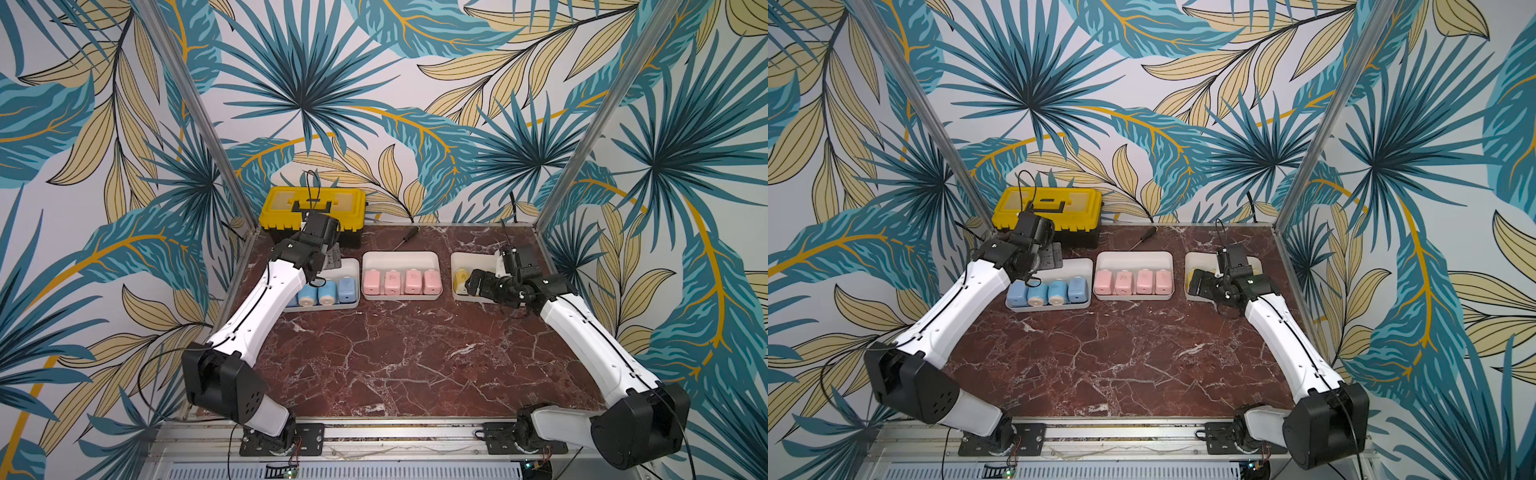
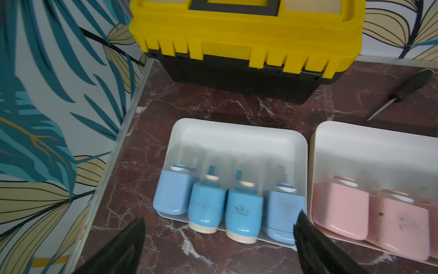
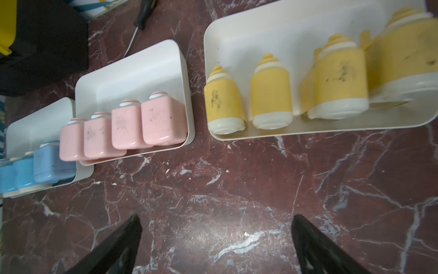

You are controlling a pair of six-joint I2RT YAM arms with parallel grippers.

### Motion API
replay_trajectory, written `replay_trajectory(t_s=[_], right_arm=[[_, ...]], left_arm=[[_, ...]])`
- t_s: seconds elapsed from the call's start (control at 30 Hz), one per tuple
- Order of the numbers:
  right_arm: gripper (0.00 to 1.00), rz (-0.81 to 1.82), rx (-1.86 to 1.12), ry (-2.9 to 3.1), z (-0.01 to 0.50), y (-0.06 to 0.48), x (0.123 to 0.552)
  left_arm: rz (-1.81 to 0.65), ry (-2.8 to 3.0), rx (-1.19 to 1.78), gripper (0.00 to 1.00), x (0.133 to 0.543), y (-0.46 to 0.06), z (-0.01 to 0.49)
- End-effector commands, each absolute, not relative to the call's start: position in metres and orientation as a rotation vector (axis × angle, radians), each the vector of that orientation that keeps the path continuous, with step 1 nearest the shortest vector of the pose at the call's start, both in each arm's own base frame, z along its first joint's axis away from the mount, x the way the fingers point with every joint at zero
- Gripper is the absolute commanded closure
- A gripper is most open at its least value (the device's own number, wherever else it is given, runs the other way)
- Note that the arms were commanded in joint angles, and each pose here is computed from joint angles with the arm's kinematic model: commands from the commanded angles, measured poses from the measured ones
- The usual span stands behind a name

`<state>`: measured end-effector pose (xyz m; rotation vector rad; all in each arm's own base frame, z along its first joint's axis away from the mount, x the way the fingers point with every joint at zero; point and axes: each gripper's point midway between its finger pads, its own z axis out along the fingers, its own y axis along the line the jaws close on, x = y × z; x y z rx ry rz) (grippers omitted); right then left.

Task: Place the pencil sharpeners by color into the storage box
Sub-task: Reset both arms

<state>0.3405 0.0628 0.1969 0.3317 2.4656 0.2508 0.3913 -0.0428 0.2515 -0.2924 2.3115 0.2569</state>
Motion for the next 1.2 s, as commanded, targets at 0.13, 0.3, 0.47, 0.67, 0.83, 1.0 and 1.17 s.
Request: replay_trajectory(t_s=[0.13, 0.3, 0.47, 0.67, 0.83, 1.0, 1.17], right_arm=[[0.01, -0.075, 0.332, 2.091, 0.227, 0.007, 0.341], [0.01, -0.235, 0.331, 1.950, 0.229, -0.021, 0.316], [0.01, -0.298, 0.309, 1.969, 0.206, -0.029, 0.300], [0.01, -0.321, 0.331, 1.964, 0.185, -0.035, 0.292], [0.01, -0.318, 0.311, 1.951, 0.167, -0.033, 0.295], [0.01, -0.346, 0.306, 1.928, 0.154, -0.037, 0.296], [0.01, -0.385, 0.319, 1.936, 0.139, -0.046, 0.295]], left_arm=[[0.393, 1.997, -0.386, 0.01, 0.377, 0.000, 0.264], [0.457, 2.010, -0.374, 0.01, 0.359, 0.010, 0.234], [0.456, 1.992, -0.412, 0.01, 0.346, 0.017, 0.214], [0.427, 1.943, -0.423, 0.01, 0.339, 0.019, 0.201], [0.413, 1.890, -0.384, 0.01, 0.335, 0.019, 0.188], [0.420, 1.862, -0.337, 0.01, 0.333, 0.021, 0.168], [0.414, 1.857, -0.321, 0.01, 0.342, 0.027, 0.149]])
